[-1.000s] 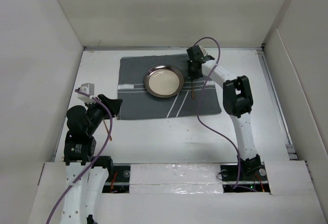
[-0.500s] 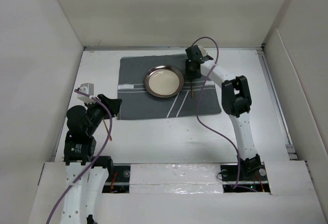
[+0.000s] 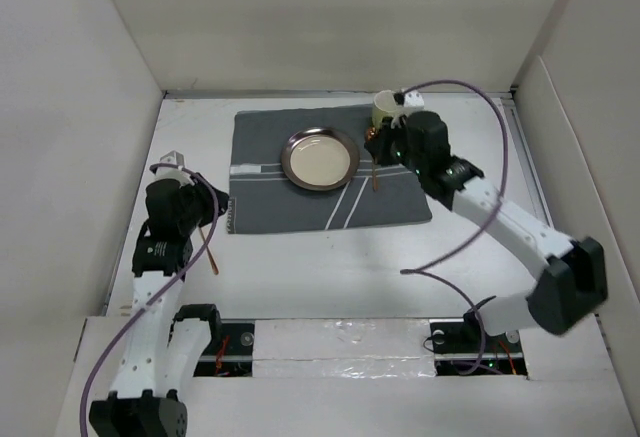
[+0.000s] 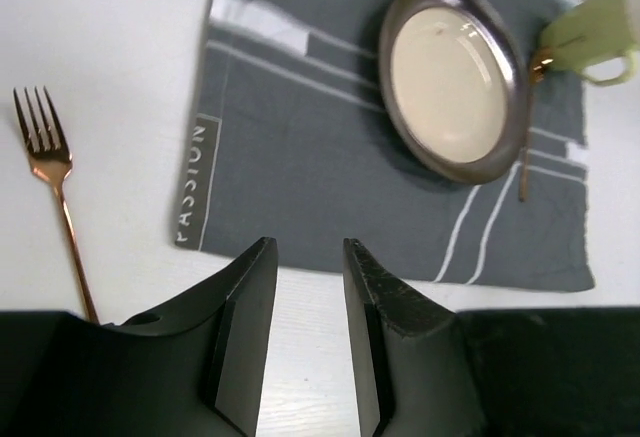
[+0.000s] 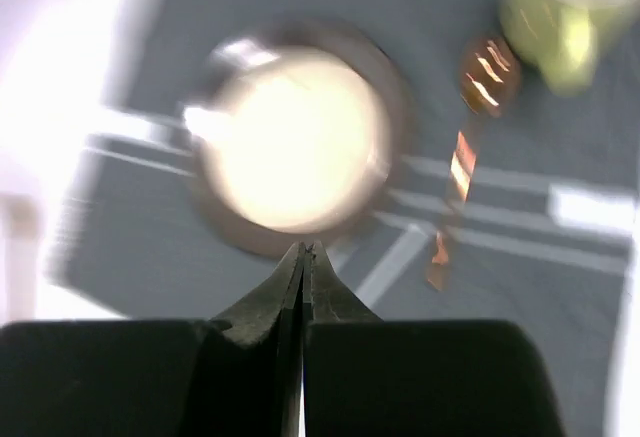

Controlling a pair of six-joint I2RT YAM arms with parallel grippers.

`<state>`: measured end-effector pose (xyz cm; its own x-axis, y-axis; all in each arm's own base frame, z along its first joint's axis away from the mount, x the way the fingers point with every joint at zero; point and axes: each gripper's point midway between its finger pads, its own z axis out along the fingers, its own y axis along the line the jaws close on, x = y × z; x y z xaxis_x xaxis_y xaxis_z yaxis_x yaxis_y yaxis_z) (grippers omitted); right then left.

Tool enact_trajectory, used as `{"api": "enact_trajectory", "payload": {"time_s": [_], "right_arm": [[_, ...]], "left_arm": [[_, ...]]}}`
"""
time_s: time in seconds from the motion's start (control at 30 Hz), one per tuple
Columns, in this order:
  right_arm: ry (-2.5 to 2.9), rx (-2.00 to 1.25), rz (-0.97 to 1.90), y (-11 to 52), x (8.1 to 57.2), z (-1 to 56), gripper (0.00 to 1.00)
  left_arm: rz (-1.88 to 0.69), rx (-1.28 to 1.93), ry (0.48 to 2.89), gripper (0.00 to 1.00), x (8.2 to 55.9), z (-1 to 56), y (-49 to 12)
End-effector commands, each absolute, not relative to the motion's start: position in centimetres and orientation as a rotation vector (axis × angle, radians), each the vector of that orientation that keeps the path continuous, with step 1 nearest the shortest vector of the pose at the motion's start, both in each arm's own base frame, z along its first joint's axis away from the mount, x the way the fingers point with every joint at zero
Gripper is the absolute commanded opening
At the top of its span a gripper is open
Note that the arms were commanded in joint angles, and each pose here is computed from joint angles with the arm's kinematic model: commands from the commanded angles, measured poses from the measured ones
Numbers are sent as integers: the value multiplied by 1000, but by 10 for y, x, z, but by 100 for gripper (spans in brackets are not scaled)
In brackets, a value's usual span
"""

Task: Set the dinner table for one person

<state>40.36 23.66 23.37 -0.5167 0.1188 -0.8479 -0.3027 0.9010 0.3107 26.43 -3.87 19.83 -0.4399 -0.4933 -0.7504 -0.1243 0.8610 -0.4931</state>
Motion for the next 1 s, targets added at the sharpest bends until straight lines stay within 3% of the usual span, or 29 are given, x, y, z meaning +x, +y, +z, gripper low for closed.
{"api": "enact_trajectory", "payload": {"time_s": [0.0, 0.17, 0.3, 0.4, 0.43, 0.47, 0.67, 0.97], "right_arm": [[1864, -216, 763, 273, 361, 245, 0], [1883, -305, 869, 301, 301, 209, 0], [1895, -397, 851, 307, 284, 218, 0], [1881, -343, 772, 293, 288, 223, 0], [1873, -331, 756, 289, 289, 224, 0], [1868, -322, 752, 286, 288, 225, 0], [1802, -222, 738, 255, 292, 237, 0], [1805, -199, 784, 241, 296, 237, 0]], "left_arm": [[-407, -503, 2038, 30, 277, 197, -31], [-285, -613, 2130, 18, 286, 178, -13], [-165, -679, 2155, 11, 293, 190, 4], [-140, -714, 2291, 11, 283, 176, 2], [-88, -742, 2332, 13, 275, 170, 9], [-43, -765, 2364, 22, 273, 162, 18], [2, -776, 2605, 42, 269, 112, 26], [153, -832, 2845, 45, 263, 52, 36]]}}
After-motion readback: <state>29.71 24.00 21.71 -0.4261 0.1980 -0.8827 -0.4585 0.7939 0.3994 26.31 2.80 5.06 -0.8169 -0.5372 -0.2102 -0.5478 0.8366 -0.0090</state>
